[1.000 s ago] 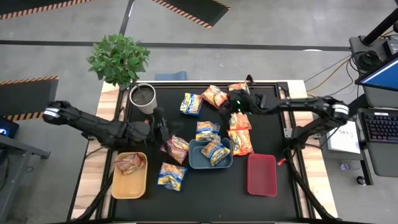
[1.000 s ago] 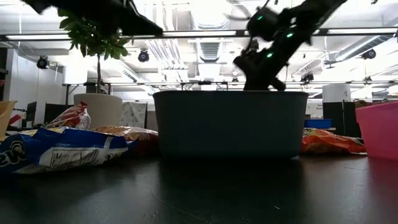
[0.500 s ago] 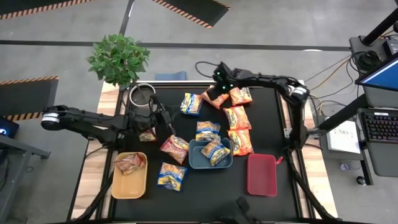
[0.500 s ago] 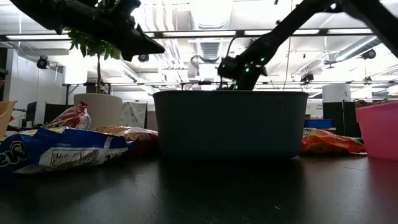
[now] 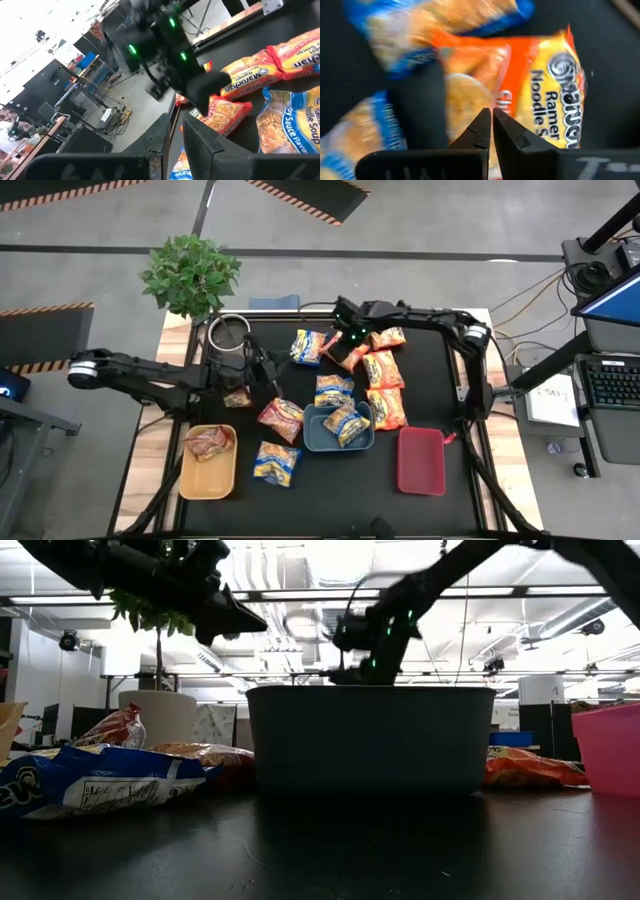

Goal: Sort Maruchan noodles
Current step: Put the top left orange noodle pack into the red bin

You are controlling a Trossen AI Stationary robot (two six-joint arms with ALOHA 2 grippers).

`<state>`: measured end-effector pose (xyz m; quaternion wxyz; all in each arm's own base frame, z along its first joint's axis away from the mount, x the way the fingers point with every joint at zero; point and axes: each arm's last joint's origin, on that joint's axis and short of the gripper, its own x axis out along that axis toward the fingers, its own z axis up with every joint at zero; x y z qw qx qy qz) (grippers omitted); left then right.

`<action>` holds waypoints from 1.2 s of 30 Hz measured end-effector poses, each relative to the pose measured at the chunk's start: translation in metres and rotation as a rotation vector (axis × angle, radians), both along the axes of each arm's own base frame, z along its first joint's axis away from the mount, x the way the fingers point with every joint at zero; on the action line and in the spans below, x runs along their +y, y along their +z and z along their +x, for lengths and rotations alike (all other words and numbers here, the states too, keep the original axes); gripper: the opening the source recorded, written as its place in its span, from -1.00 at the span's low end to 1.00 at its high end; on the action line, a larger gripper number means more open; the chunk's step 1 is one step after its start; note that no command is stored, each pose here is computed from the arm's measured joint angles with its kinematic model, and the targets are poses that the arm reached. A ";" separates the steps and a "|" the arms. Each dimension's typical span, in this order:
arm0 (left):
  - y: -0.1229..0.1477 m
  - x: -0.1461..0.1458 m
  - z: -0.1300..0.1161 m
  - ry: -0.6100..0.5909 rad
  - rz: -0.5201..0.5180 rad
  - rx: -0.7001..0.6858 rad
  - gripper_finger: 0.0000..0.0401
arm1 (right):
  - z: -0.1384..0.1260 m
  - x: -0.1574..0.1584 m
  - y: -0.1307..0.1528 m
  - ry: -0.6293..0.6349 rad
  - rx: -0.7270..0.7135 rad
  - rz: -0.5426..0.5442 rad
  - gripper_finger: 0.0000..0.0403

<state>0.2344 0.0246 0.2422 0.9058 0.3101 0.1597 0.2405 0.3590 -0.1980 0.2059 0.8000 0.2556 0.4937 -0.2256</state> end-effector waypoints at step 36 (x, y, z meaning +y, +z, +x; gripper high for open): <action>-0.025 0.027 0.066 -0.003 -0.063 0.112 -0.83 | -0.014 0.019 -0.047 0.013 -0.274 -0.017 -0.96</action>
